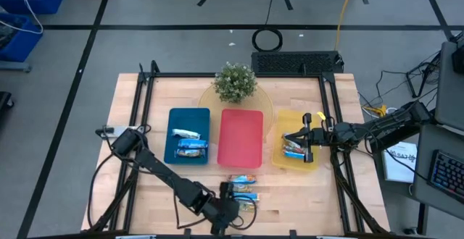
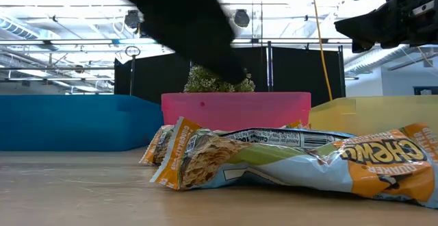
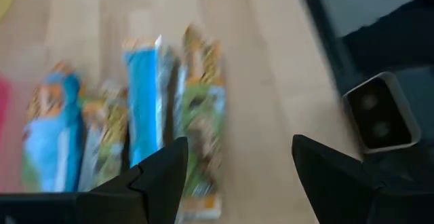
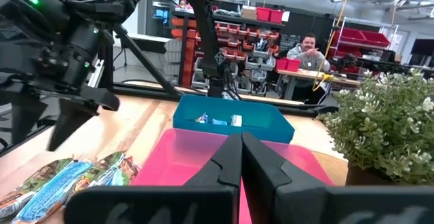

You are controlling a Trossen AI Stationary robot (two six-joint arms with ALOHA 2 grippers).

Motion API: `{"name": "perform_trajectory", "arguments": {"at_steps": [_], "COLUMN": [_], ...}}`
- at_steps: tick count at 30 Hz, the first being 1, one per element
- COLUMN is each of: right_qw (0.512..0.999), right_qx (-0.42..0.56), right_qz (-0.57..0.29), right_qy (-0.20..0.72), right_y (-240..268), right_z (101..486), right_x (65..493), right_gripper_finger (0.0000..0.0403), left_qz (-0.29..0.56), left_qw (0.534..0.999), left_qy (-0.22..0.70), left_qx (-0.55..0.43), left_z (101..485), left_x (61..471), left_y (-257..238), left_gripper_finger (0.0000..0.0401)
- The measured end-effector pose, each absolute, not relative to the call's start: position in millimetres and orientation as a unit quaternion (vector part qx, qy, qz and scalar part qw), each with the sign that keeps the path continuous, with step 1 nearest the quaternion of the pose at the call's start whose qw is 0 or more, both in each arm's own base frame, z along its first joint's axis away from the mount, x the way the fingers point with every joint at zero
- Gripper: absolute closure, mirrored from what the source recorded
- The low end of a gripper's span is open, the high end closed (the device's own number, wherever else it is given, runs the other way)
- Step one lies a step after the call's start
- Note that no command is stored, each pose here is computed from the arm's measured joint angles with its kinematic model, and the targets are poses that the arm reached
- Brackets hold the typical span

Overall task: Pick and place Granola Bars by type
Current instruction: Put the yellow granola bar into the red bin

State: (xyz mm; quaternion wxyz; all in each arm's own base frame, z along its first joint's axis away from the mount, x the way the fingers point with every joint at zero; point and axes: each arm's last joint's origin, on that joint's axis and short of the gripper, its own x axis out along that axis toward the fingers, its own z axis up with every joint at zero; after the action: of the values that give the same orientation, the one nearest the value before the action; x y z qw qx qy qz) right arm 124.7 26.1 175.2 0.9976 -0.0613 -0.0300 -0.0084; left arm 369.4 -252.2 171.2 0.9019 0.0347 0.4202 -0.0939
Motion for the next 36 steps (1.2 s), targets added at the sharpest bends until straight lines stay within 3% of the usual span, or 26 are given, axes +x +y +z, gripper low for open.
{"name": "perform_trajectory", "arguments": {"at_steps": [4,19,36], "right_qw": [0.997,0.996,0.996], "right_qx": [-0.065,-0.079,-0.078], "right_qz": [-0.008,-0.01,-0.01], "right_qy": [-0.031,-0.039,-0.039], "right_y": [26,26,26], "right_z": [175,177,177], "right_x": [125,125,125], "right_gripper_finger": [0.0401,0.0403,0.0403], "left_qz": [-0.058,-0.053,-0.069], "left_qw": [0.893,0.872,0.882], "left_qy": [0.447,0.484,0.466], "left_qx": [0.02,0.04,0.011], "left_z": [167,128,137], "left_x": [367,373,381], "left_y": [-246,-246,-244], "left_gripper_finger": [0.013,0.013,0.013]}}
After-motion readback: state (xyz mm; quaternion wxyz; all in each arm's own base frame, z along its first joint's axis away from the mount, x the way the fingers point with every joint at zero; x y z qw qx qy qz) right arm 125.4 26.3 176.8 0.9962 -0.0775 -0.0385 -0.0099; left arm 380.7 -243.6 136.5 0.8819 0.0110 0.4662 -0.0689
